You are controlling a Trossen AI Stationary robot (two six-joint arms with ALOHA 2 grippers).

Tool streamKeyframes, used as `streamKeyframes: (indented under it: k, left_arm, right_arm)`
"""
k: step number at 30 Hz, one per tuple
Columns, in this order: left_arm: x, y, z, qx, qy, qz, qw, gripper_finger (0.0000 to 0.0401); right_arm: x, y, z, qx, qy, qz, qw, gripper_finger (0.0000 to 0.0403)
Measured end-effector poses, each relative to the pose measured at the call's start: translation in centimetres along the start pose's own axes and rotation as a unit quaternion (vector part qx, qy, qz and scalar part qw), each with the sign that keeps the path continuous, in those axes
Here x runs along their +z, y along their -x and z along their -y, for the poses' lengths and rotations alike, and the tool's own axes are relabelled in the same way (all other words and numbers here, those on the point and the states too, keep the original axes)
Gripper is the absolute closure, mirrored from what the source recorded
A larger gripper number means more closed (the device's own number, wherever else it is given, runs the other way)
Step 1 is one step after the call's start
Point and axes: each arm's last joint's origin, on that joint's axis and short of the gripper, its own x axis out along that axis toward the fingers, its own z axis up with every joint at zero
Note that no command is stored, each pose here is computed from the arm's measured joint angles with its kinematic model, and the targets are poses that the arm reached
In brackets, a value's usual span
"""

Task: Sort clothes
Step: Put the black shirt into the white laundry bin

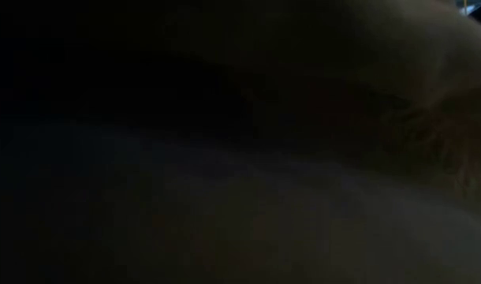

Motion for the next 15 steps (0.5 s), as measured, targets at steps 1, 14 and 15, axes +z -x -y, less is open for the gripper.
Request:
streamKeyframes:
  k: [1, 14, 15]
  left_arm:
    - [0.0, 0.0, 0.0, 0.000, -0.007, 0.000, 1.000, 0.0400]
    - [0.0, 0.0, 0.0, -0.001, -0.012, -0.001, 1.000, 0.0400]
    - [0.0, 0.0, 0.0, -0.001, -0.012, -0.001, 1.000, 0.0400]
  right_arm:
    - [-0.3, -0.1, -0.6, 0.009, 0.011, 0.004, 1.000, 0.0150]
    - [-5.0, -2.4, -5.7, 0.123, 0.123, -0.046, 0.984, 0.0150]
    - [-5.4, -2.9, -5.9, 0.127, 0.127, -0.056, 0.982, 0.0150]
